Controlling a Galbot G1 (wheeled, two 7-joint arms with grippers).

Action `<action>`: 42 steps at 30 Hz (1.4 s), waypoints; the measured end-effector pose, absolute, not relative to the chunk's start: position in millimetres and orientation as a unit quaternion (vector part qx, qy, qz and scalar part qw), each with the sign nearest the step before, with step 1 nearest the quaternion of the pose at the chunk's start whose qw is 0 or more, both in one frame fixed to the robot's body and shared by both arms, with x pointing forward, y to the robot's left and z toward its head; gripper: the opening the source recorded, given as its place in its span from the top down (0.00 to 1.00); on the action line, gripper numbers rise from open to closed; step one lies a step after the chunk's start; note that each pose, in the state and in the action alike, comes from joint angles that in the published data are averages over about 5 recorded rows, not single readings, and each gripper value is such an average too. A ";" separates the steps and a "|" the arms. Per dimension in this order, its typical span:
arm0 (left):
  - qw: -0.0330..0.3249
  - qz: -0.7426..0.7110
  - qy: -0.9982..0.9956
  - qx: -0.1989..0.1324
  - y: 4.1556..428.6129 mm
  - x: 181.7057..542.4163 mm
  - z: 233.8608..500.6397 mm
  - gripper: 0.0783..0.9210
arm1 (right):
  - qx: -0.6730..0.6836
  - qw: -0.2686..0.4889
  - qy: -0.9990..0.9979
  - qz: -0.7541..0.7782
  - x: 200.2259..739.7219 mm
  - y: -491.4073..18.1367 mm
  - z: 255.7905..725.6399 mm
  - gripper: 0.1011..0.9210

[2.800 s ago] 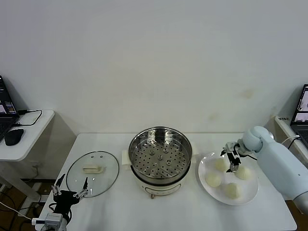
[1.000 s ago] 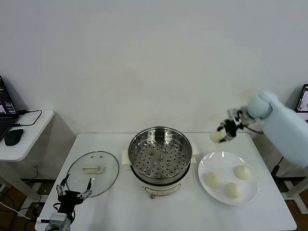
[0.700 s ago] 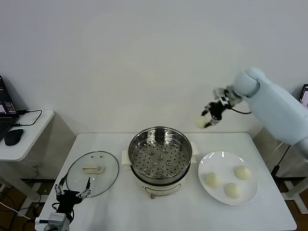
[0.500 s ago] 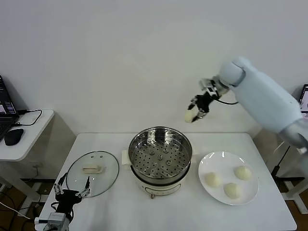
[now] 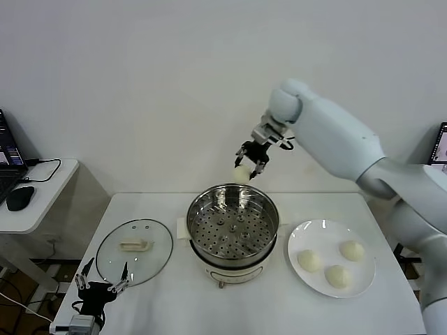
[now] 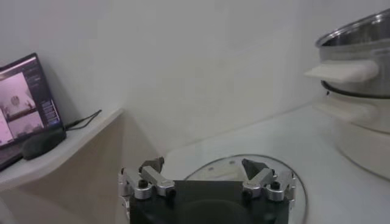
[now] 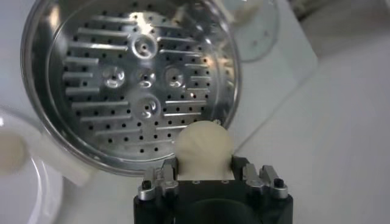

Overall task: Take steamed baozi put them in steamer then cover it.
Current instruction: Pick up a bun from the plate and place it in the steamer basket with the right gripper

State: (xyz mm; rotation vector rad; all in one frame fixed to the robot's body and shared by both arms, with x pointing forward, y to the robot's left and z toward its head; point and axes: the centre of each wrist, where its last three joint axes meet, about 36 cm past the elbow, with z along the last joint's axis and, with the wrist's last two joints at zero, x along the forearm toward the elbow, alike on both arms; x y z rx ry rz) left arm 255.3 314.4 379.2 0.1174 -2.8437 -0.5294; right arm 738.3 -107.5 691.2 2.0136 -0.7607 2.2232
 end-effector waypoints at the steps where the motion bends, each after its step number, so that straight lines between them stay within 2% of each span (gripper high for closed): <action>1: 0.122 -0.181 -0.975 0.040 314.2 255.3 379.5 0.12 | 0.649 0.017 -0.233 0.724 737.5 -102.9 689.3 0.45; 18: 0.126 -0.178 -0.975 0.038 314.2 256.5 375.6 0.12 | 0.643 -0.030 -0.121 0.755 727.0 -58.0 654.3 0.45; 42: 0.132 -0.174 -0.975 0.037 311.2 257.0 368.8 0.12 | 0.653 -0.023 -0.127 0.746 724.2 -53.3 597.6 0.45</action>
